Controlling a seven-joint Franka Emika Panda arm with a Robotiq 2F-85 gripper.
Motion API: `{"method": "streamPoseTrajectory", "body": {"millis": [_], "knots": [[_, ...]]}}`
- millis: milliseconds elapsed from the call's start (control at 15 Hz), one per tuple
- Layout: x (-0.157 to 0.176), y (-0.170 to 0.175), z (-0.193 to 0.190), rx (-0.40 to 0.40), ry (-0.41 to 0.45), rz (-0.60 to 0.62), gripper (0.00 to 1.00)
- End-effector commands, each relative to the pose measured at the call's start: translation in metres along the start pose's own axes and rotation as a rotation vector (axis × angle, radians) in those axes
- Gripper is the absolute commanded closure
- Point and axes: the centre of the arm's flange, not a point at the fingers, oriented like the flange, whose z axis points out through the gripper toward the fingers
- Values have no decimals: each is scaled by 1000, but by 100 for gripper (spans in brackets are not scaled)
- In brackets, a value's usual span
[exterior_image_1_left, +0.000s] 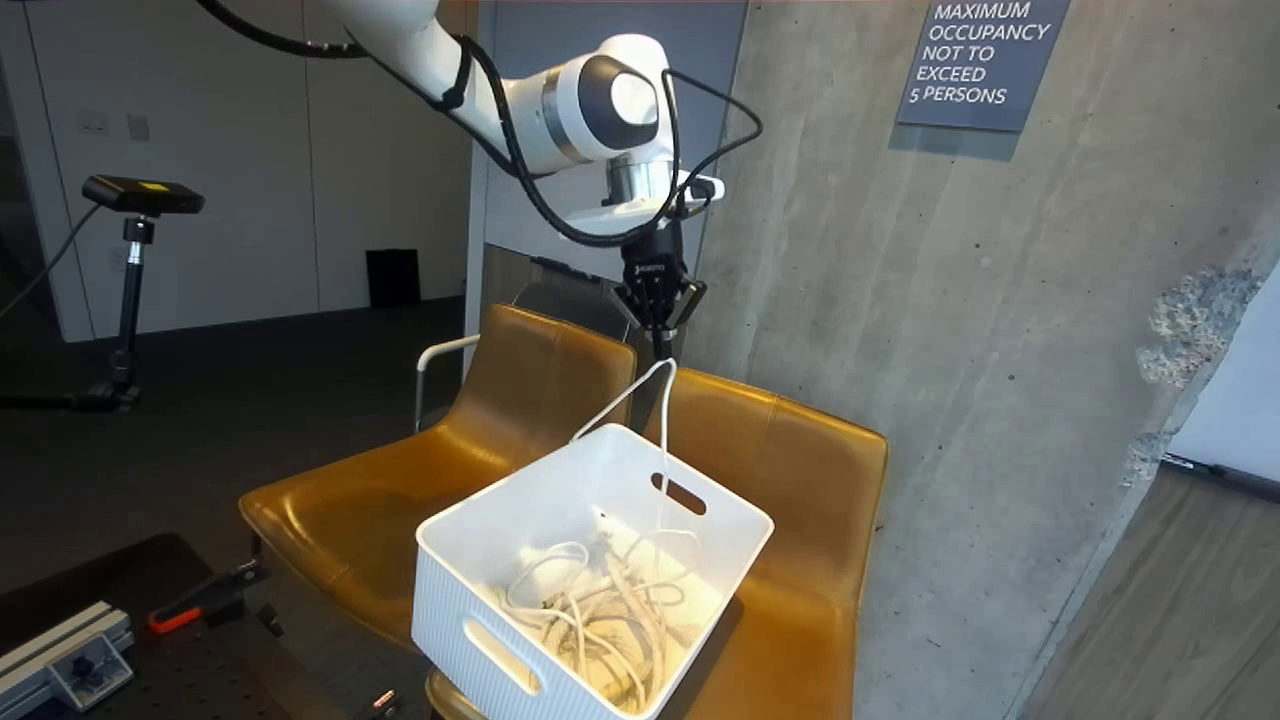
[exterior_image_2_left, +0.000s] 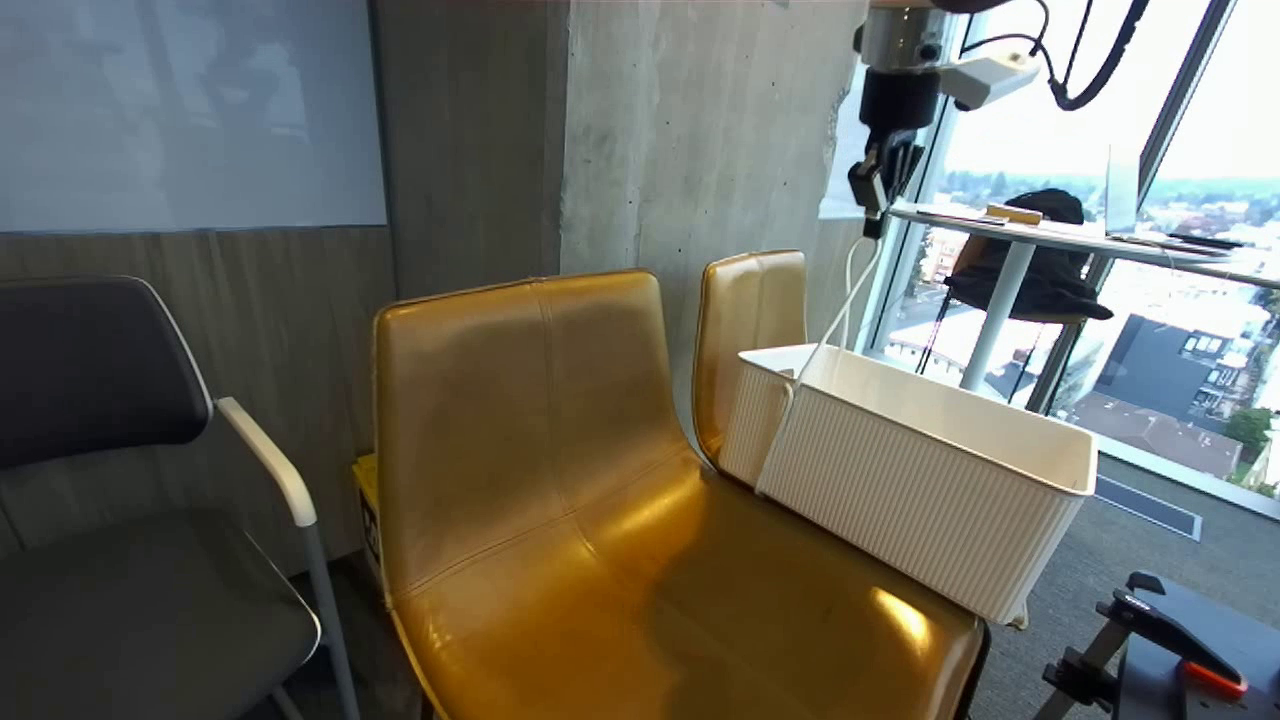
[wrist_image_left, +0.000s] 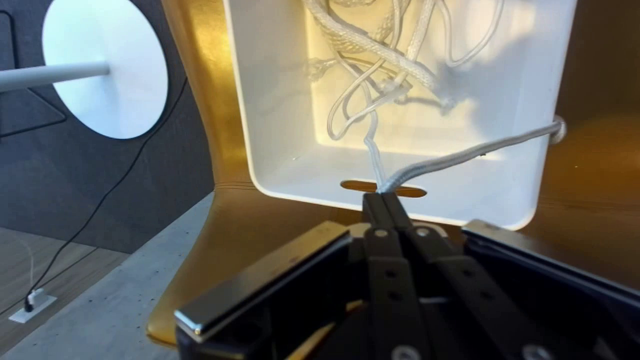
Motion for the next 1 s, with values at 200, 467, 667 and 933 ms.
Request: {"method": "streamPoseTrajectory", "body": {"millis": [200, 467, 667, 933], "knots": [[0, 86, -46, -85, -8, 46, 100], [8, 107, -83, -128, 16, 54, 100], [13, 113, -124, -163, 46, 48, 100], [6, 106, -126, -187, 45, 35, 100]]}}
